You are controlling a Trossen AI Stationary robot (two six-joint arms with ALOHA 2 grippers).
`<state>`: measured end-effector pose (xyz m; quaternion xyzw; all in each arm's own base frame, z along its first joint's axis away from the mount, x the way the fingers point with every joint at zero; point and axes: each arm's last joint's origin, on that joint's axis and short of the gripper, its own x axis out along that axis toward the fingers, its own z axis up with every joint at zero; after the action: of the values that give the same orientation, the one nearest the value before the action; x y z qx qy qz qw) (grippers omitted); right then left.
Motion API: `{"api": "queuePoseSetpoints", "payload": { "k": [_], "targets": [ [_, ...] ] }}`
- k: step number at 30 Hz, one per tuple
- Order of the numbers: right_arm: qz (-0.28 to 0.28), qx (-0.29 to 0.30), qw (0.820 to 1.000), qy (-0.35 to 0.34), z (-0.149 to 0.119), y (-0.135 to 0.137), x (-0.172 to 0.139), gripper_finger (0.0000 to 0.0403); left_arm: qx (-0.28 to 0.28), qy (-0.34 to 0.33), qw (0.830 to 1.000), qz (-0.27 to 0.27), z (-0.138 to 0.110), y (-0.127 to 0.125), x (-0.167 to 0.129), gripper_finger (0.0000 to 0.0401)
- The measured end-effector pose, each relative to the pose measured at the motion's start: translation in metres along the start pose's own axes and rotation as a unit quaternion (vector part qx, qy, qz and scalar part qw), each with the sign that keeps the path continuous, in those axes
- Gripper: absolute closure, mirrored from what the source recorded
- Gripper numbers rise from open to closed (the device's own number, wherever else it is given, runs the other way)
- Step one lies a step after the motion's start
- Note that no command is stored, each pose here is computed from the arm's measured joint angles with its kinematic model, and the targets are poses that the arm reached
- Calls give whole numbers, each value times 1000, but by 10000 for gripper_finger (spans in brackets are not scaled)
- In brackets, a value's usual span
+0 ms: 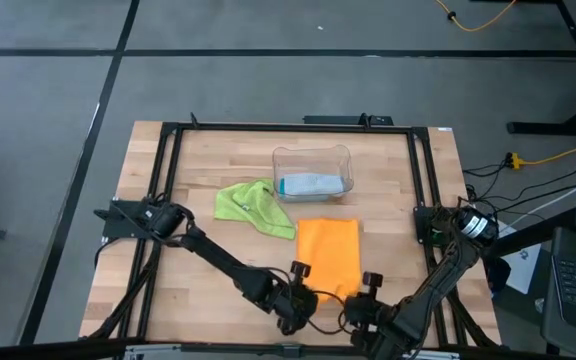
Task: Fold microfiber towels
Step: Fold the yellow towel
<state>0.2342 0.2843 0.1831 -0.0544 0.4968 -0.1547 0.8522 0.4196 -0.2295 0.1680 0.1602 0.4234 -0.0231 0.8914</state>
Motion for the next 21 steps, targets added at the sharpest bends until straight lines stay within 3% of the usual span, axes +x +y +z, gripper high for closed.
{"api": "queuePoseSetpoints", "payload": {
  "k": [7, 21],
  "targets": [
    [-61, -9, 998, -12, 6, -15, 9, 399, 21, 28, 994, 106, 2, 11, -9, 401],
    [-177, -24, 983, 31, 6, -60, 56, 397, 20, 86, 984, 153, -3, 66, 9, 401]
  ]
}}
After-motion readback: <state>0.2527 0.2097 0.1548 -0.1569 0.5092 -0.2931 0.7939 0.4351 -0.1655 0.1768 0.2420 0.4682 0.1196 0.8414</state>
